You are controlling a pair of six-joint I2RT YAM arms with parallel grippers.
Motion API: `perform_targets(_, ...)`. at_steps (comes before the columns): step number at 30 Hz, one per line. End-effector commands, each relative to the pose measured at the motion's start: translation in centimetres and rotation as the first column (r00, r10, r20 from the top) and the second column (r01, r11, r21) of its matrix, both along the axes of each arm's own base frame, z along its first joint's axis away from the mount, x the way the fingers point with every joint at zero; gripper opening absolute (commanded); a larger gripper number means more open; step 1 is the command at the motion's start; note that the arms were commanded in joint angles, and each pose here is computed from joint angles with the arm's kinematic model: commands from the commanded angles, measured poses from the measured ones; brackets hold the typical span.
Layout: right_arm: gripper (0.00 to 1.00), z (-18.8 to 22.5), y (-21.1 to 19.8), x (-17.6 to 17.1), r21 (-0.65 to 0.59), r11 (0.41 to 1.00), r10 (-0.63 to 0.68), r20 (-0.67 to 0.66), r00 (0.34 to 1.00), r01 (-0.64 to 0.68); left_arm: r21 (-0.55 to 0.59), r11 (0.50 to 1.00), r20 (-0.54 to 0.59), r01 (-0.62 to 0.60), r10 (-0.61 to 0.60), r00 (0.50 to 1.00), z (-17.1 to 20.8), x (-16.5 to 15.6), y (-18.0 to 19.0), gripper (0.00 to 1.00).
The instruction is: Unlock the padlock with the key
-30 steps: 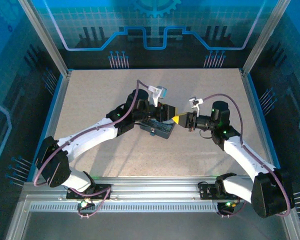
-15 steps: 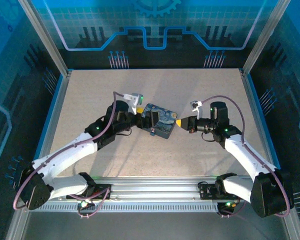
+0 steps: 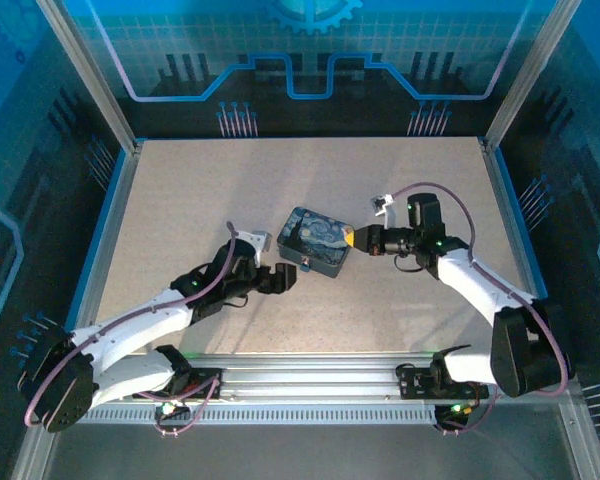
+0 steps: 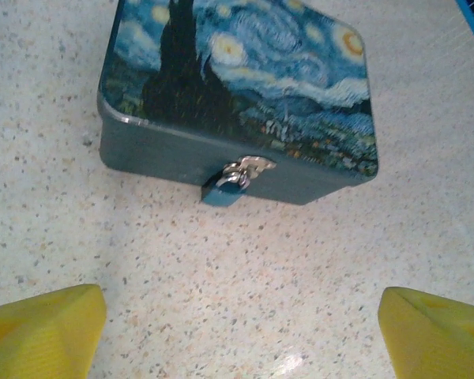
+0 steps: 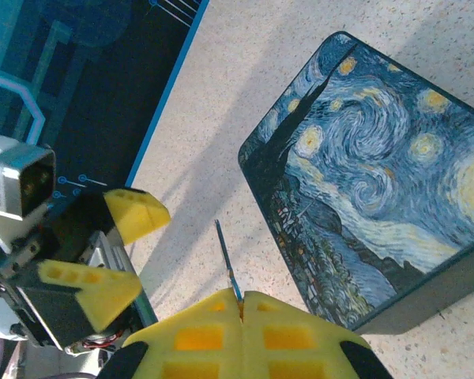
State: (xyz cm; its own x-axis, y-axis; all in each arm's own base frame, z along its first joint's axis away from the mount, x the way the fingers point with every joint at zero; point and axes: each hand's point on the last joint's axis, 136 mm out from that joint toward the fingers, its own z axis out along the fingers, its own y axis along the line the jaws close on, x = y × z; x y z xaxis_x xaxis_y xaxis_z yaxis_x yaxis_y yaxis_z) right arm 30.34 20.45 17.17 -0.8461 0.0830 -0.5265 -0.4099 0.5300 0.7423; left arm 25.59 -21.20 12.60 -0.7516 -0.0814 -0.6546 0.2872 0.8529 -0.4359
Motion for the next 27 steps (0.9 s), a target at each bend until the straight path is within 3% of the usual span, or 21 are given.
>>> perform_targets(1,0.00,0.5,0.8,1.0,0.009,1.000,0.006,0.000,1.000,-0.006,-0.064,0.998,0.011,0.016,-0.016,1.000,0.1,-0.1,-0.7,0.89)
perform_targets(16,0.00,-2.2,3.1,4.5,-0.006,0.999,0.039,-0.089,0.995,-0.040,-0.144,0.984,-0.047,0.101,-0.109,0.993,-3.5,-0.2,-3.7,0.86)
perform_targets(27,0.00,-6.8,3.4,4.7,-0.034,0.998,0.054,-0.185,0.981,-0.061,-0.112,0.981,-0.076,0.160,-0.169,0.983,-5.8,0.3,-6.5,0.83)
